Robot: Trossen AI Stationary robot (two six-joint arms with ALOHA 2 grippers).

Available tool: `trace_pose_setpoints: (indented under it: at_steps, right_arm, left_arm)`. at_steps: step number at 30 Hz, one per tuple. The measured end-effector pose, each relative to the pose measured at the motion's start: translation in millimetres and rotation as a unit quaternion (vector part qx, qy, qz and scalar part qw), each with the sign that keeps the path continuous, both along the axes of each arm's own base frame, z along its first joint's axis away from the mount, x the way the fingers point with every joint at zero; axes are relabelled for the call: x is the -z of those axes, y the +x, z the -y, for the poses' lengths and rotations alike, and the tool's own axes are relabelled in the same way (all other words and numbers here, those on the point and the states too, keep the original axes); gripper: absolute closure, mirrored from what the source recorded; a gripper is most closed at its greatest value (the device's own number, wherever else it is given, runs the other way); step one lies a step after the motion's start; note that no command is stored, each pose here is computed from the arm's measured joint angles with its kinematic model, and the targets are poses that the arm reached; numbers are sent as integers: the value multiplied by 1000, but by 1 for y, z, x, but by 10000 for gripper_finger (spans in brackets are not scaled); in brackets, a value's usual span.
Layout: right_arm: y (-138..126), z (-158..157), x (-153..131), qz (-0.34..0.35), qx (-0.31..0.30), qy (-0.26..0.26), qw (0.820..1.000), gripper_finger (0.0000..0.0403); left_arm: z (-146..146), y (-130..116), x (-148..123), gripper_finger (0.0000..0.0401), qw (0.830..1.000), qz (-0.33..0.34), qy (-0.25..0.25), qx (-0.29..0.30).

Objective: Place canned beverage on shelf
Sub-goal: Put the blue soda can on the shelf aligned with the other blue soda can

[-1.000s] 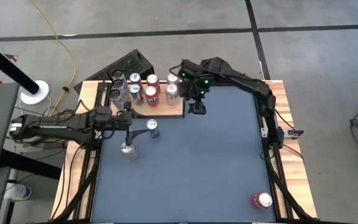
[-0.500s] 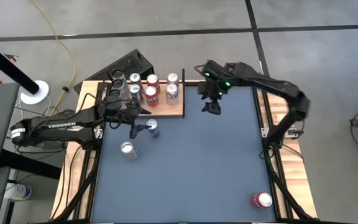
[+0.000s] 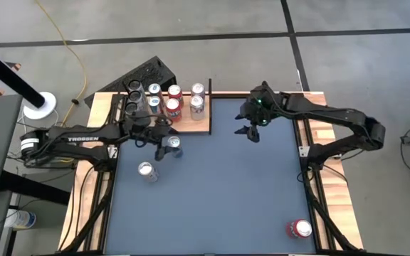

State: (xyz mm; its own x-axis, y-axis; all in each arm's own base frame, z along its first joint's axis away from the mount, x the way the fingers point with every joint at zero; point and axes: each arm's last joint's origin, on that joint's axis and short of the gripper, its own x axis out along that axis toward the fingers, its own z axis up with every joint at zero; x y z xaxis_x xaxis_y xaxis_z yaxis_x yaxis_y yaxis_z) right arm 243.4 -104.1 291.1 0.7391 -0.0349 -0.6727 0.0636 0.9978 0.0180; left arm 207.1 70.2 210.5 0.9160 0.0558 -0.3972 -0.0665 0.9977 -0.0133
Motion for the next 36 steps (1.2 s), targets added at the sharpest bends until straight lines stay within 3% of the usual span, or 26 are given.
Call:
trace_pose_setpoints:
  at_steps: [24, 33, 36]
  right_arm:
    - [2, 2, -2, 13, 2, -23, 1000, 113]
    - [3, 2, -3, 20, 2, -26, 999, 113]
    - [3, 2, -3, 20, 2, -26, 999, 113]
  left_arm:
    - [-1, 2, 11, 73, 999, -37, 10, 5]
    - [-1, 2, 11, 176, 999, -38, 14, 4]
    - [0, 0, 9, 185, 999, -36, 15, 3]
